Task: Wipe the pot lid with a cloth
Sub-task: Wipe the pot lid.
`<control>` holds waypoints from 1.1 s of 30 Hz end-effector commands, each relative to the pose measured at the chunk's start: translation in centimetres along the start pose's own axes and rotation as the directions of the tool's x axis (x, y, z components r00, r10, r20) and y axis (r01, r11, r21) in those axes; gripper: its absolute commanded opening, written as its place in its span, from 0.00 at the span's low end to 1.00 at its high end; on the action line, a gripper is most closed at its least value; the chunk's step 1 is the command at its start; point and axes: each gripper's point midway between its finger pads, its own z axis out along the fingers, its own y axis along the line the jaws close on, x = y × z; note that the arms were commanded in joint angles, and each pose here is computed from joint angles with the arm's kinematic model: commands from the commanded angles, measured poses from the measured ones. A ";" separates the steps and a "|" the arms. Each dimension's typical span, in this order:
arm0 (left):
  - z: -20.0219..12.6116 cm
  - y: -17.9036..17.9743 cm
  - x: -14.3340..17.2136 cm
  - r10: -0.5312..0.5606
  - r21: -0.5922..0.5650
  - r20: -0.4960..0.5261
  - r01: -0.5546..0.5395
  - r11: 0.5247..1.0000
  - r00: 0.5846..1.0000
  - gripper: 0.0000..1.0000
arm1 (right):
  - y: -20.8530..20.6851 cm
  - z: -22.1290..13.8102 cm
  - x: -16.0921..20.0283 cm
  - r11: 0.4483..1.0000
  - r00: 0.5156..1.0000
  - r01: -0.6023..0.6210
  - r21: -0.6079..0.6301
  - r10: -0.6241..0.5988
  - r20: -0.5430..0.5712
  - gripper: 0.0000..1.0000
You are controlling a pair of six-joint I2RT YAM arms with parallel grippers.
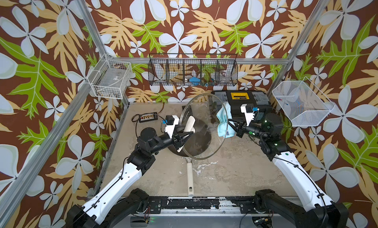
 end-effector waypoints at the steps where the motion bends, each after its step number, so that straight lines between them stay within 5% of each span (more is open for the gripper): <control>1: -1.0 -2.8 -5.6 0.146 0.102 0.246 -0.176 0.979 0.958 0.00 | 1.9 -0.1 -2.8 0.995 0.996 0.032 -0.092 -0.023 0.091 0.00; 9: -1.3 -2.4 -5.8 0.118 0.169 0.317 -0.178 0.969 0.941 0.00 | 2.8 0.3 -4.4 0.981 0.988 0.031 -0.190 -0.001 0.151 0.00; 33: -0.1 -2.8 -5.4 0.020 0.309 0.322 -0.125 0.943 0.946 0.00 | 7.8 2.9 -8.0 0.908 0.975 0.099 -0.406 -0.007 0.221 0.00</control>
